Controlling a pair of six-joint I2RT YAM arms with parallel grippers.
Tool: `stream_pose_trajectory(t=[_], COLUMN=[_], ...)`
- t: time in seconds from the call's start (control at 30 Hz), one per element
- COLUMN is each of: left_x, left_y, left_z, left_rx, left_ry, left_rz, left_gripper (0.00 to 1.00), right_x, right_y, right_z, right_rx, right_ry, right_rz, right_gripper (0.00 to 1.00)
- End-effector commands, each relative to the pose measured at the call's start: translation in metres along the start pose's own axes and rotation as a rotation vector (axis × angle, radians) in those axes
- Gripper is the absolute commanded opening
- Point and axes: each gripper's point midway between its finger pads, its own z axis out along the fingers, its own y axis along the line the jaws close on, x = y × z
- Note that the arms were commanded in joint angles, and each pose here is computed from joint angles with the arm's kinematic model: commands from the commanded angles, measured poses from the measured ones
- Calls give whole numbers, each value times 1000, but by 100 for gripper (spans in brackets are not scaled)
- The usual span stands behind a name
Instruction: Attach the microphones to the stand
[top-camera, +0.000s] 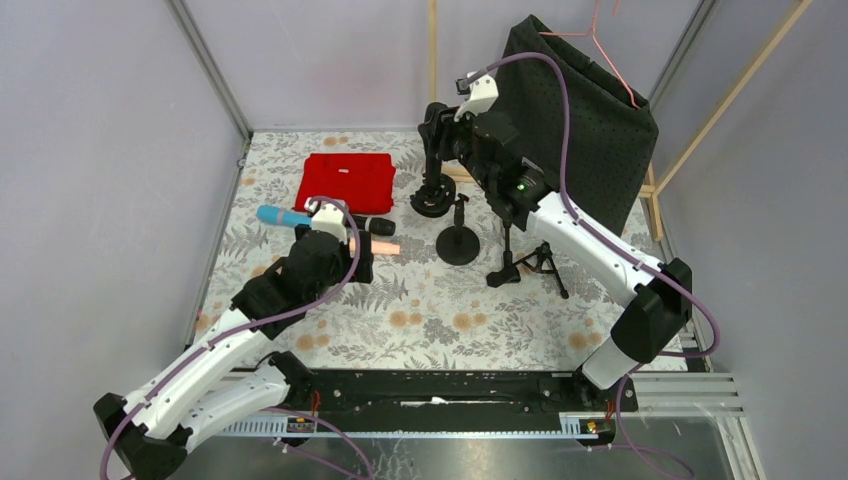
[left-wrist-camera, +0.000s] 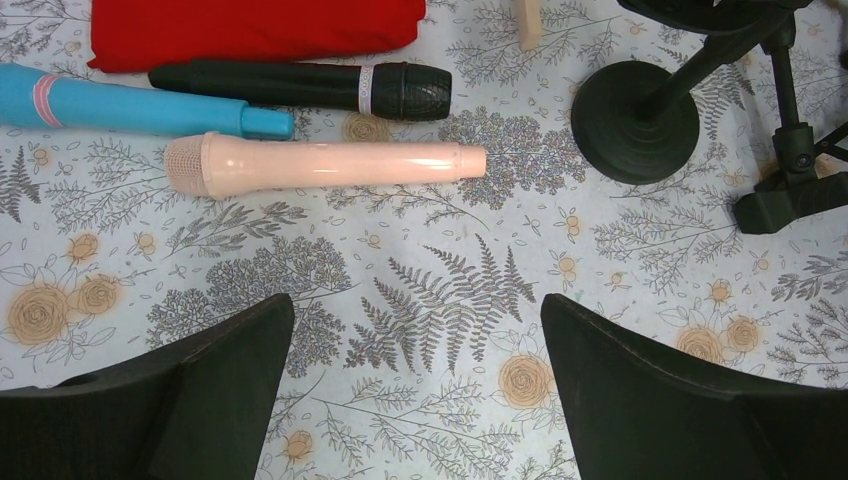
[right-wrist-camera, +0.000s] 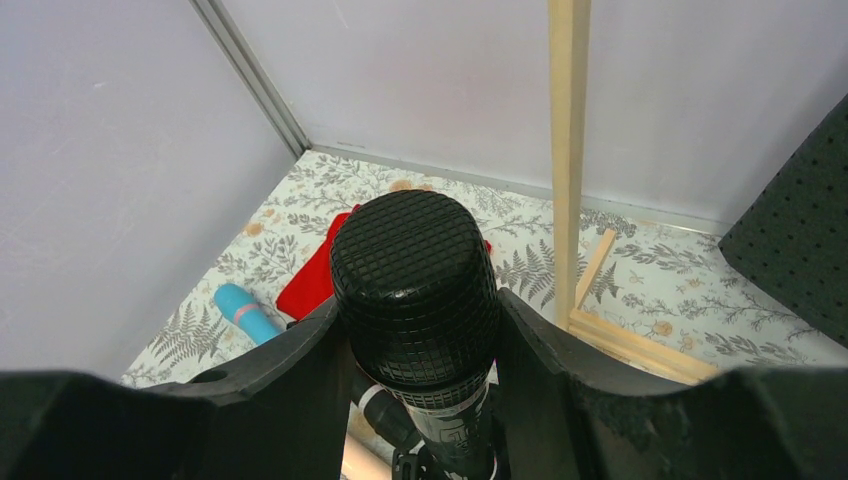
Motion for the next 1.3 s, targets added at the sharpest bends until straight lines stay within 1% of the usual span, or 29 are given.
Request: stream_pose_trajectory(t=[0.0,0.87,1.27], left_x=[-7,-6,-6], left_y=[-3,-6,-6], left_z=[2,5,5], left_rx=[14,28,33], left_ry=[-28,-16,-14], left_rz=[-1,6,9], left_gripper=[99,99,99], right_x=[-16,1,14], right_y=[3,4,-5], right_z=[2,10,9], right_rx=[-17,-25,2], right_ry=[-64,-36,-19], right_rz=[24,35,15], right_gripper=[0,0,0])
